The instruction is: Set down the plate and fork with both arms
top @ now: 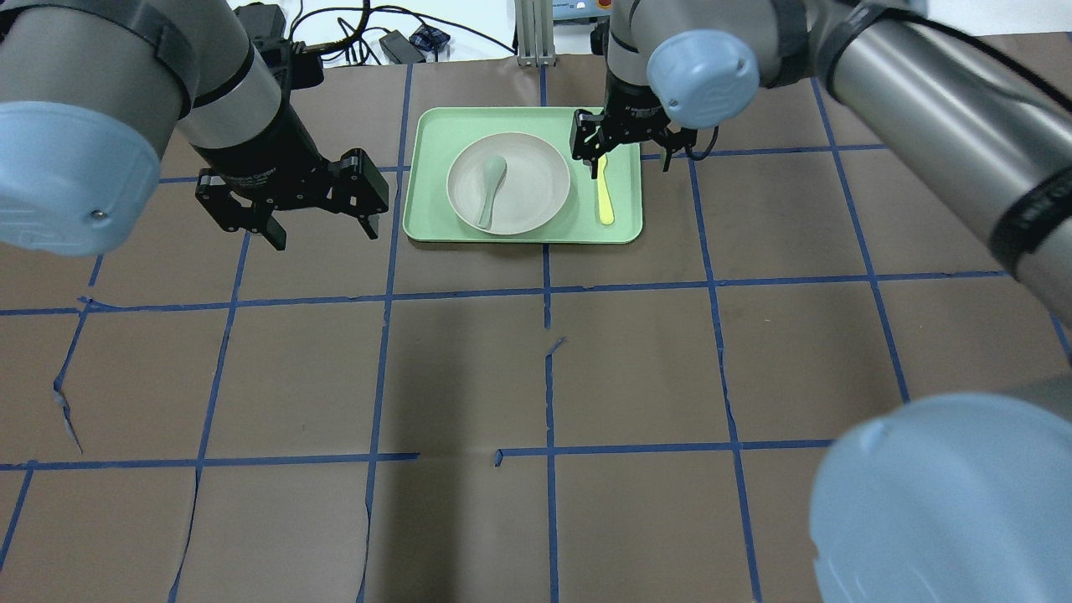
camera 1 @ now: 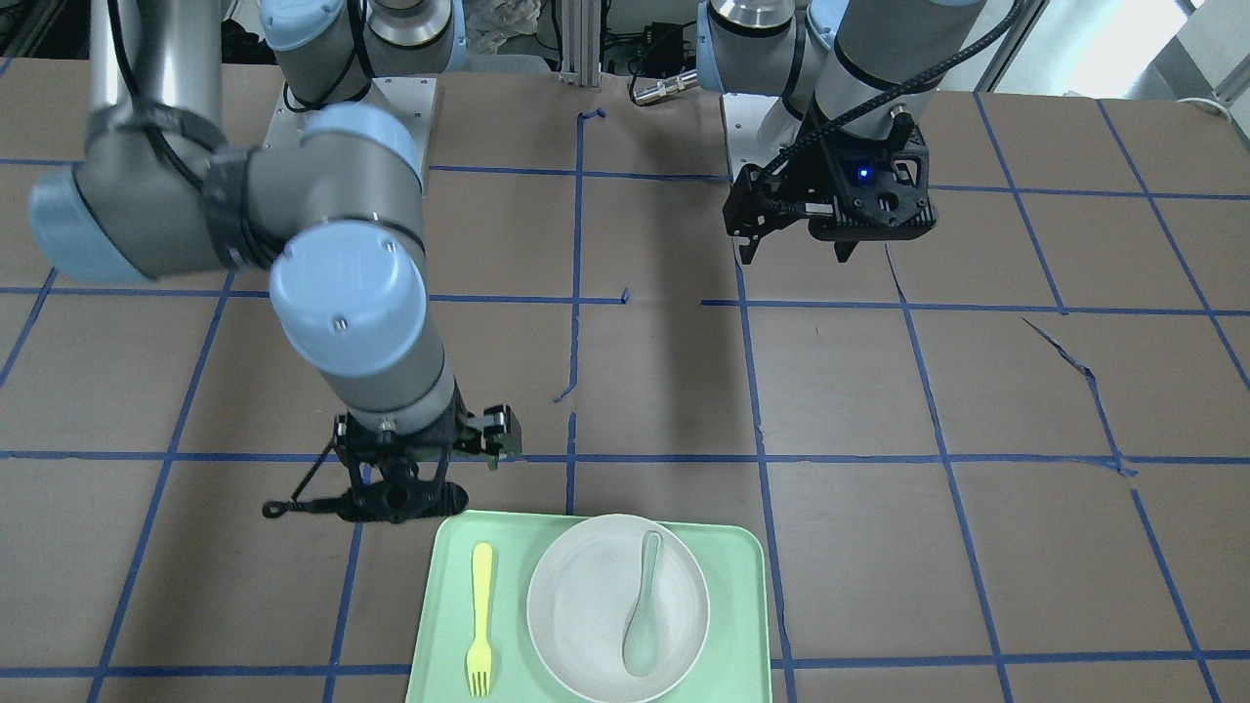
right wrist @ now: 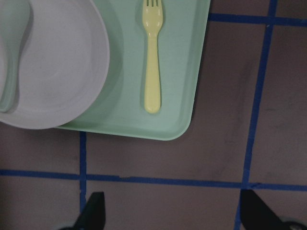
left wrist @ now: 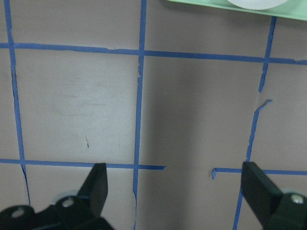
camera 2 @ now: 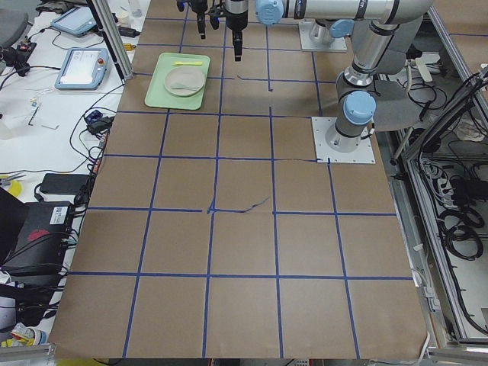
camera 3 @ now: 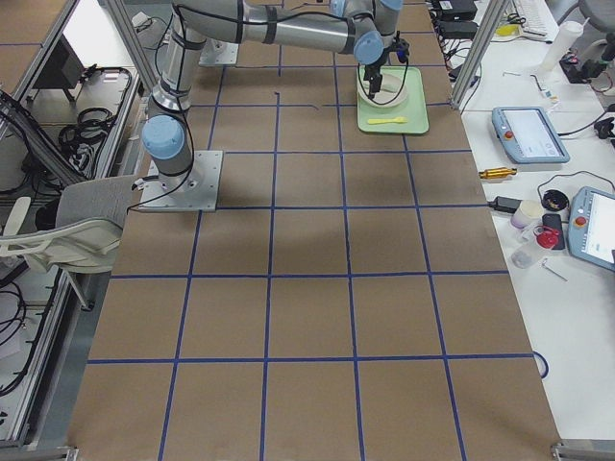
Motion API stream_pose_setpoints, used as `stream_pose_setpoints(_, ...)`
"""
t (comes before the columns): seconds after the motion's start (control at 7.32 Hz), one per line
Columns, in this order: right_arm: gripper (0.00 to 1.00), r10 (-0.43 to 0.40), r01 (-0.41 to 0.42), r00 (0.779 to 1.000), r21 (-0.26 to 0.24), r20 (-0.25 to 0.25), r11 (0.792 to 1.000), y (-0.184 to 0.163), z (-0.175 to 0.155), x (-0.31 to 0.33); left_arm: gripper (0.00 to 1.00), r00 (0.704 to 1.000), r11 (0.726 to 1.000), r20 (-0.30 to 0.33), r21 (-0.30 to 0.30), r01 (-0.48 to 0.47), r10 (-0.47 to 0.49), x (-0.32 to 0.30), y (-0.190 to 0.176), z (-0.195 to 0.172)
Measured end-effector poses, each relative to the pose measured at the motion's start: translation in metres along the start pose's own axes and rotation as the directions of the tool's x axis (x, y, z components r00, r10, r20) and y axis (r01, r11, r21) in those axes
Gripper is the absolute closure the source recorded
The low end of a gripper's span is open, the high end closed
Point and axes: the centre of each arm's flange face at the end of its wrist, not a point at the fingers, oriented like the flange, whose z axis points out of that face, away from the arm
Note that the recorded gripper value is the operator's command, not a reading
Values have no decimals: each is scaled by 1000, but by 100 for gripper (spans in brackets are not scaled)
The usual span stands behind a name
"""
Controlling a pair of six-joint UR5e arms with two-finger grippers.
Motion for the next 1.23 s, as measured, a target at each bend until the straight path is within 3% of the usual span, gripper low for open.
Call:
stream_pose_setpoints(0.27,2,-21,21,1000,10,-2,1000,67,-91,17,0,1000,1000,0,0,2,-2,0,0,-1)
stream_pose_setpoints(0.41,0,-37,37,999,1,-4,999,88,-106,24,0,1000,1000,1,0,2,-2,0,0,-1)
stream_pose_setpoints(0.82,0,-17,17,1000,78,1,997,110,-115,41,0,1000,1000,-1,-1,-3,3,2,0,-1)
stream_pose_setpoints(1.23,0,23,-23,1000,97,1,995,111,-114,41,0,1000,1000,-2,5,-11,11,6,3,-3)
